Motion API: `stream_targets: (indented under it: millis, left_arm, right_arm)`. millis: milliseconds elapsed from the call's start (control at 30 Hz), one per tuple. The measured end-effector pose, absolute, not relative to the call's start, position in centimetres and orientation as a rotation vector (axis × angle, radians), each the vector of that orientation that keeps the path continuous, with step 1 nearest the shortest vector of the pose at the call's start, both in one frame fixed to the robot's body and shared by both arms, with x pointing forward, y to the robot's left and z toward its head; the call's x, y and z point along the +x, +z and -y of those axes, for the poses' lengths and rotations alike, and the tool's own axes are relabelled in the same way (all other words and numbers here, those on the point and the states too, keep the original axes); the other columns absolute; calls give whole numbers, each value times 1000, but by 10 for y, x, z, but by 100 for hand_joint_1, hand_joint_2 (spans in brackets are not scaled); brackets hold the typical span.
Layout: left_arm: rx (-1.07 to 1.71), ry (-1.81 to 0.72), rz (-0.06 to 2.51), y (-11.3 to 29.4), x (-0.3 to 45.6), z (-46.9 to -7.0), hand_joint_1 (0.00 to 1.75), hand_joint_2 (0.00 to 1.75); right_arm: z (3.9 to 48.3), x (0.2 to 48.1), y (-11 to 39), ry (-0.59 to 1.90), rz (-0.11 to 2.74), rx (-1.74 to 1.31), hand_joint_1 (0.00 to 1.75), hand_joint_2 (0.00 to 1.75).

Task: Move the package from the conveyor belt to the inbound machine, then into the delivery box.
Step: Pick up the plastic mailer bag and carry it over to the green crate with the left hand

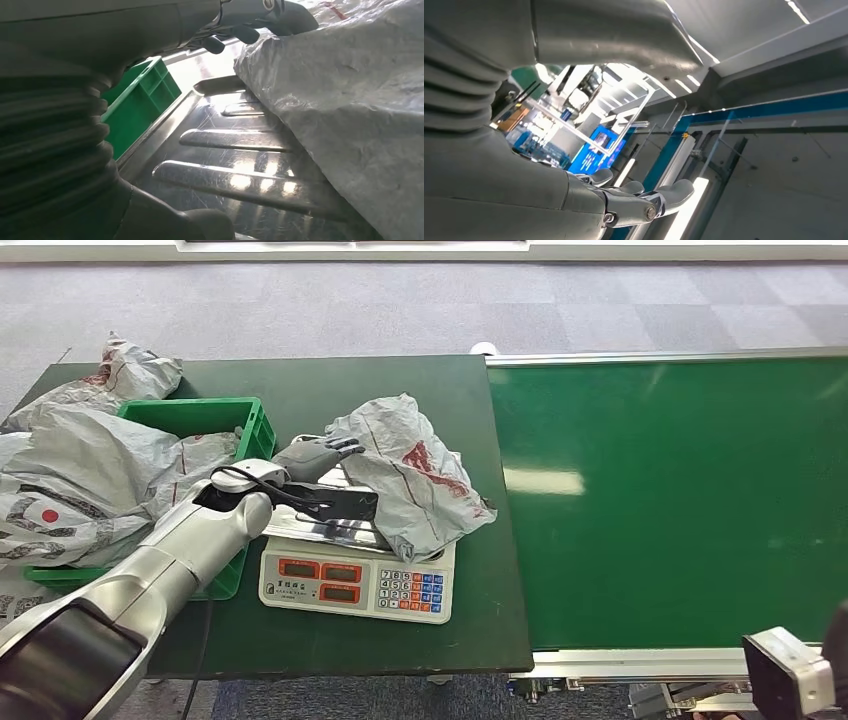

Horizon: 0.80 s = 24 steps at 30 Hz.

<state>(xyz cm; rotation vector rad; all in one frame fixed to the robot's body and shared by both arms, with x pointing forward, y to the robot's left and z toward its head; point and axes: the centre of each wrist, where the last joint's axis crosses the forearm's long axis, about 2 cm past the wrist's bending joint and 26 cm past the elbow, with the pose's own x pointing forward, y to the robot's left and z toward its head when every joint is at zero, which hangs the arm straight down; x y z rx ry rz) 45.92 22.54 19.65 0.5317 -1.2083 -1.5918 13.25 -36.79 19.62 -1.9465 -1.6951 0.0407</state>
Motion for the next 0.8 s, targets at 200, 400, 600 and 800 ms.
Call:
stream_targets:
  millis: [200, 400, 600, 800]
  left_arm:
    - [541, -1577, 1150, 188, 457, -233, 0, 175]
    - [538, -1576, 1115, 184, 457, -239, 0, 175]
    - [540, -1573, 1105, 183, 457, -241, 0, 175]
    - [539, -1578, 1089, 181, 456, -242, 108, 175]
  right_arm:
    - [363, 140, 183, 90, 1649, -1904, 0, 0]
    - [356, 149, 179, 88, 1675, -1855, 0, 0]
    - [353, 152, 176, 89, 1685, -1834, 0, 0]
    - [351, 154, 175, 91, 1690, -1822, 0, 0]
